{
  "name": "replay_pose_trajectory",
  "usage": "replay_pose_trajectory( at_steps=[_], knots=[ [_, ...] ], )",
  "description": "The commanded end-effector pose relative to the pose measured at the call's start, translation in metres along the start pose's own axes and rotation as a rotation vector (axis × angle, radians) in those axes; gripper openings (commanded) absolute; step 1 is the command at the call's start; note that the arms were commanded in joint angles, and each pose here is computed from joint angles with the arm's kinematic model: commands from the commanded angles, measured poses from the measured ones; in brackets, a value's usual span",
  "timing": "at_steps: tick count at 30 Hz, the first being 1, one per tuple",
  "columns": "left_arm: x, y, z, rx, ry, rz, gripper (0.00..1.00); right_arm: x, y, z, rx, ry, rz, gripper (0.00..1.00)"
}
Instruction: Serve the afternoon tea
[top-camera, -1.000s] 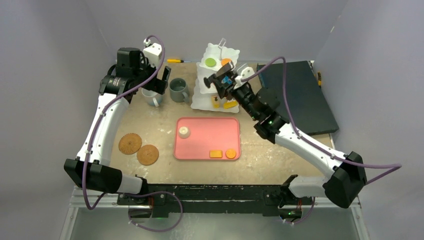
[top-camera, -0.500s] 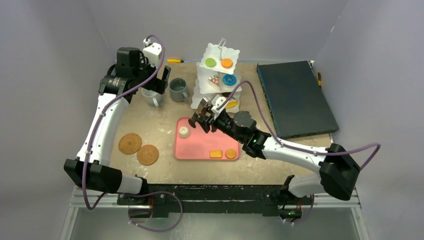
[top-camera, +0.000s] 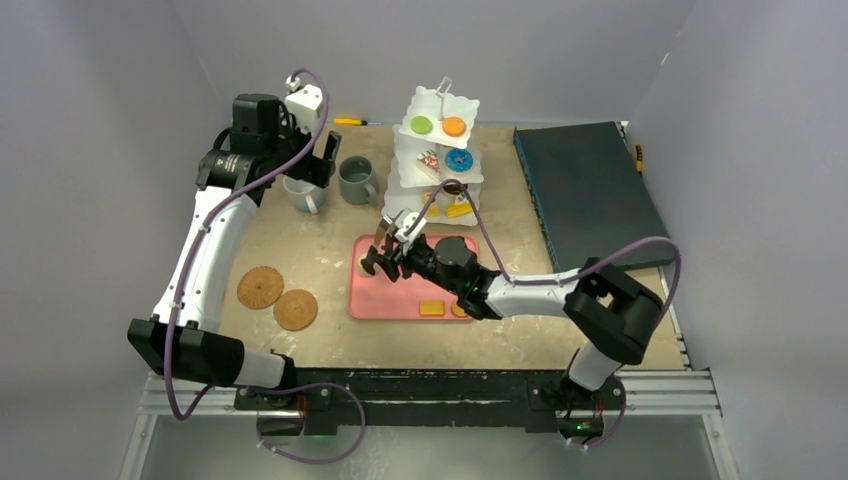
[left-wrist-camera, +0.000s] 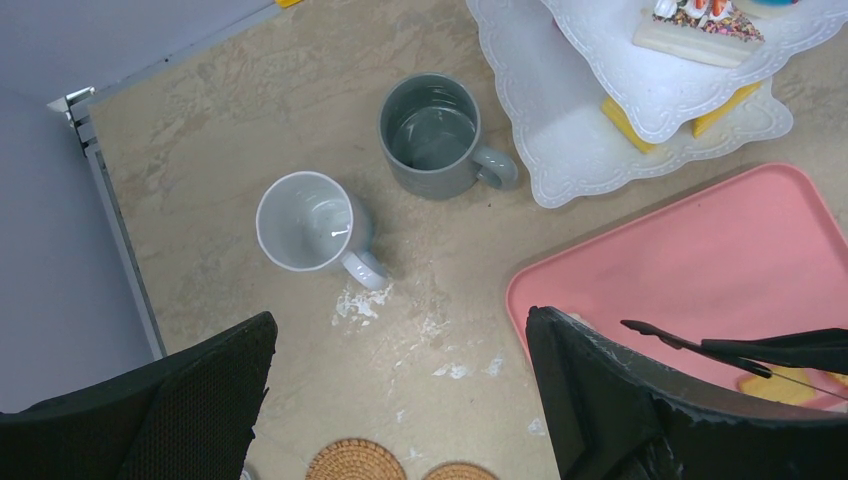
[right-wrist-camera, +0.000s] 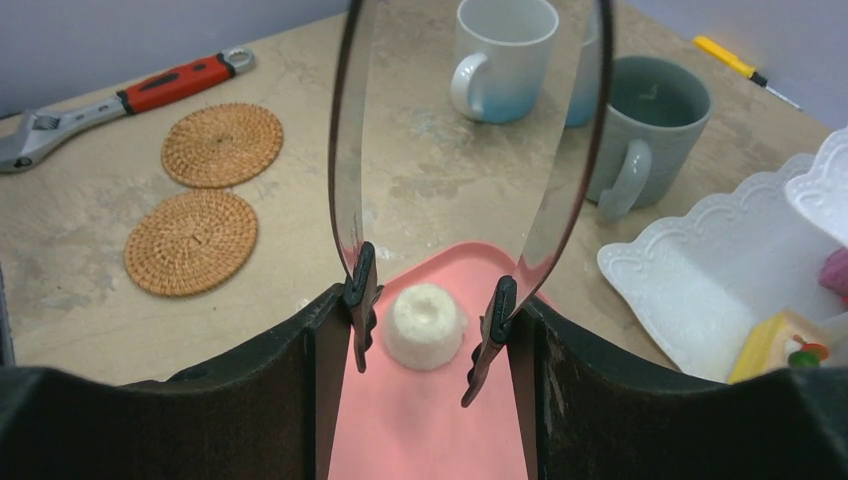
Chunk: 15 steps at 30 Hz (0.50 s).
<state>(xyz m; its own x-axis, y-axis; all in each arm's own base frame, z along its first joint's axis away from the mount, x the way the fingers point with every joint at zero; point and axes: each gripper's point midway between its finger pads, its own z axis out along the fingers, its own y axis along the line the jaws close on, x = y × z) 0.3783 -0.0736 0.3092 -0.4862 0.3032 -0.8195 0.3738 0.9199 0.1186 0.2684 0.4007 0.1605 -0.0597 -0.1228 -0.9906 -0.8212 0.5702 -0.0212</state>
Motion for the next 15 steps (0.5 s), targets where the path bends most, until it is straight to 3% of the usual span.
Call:
replay_pose_trajectory(
  at_steps=[1,15],
  knots=[
    [-0.018,0.009,-0.015,-0.031,-0.058,0.019,0.95,-0.03,0.003,0.014,-0.013,-0.128,0.011,0.59],
    [-0.017,0.011,-0.014,-0.038,-0.055,0.027,0.95,-0.003,0.001,0.048,0.003,-0.098,-0.011,0.61]
  ],
)
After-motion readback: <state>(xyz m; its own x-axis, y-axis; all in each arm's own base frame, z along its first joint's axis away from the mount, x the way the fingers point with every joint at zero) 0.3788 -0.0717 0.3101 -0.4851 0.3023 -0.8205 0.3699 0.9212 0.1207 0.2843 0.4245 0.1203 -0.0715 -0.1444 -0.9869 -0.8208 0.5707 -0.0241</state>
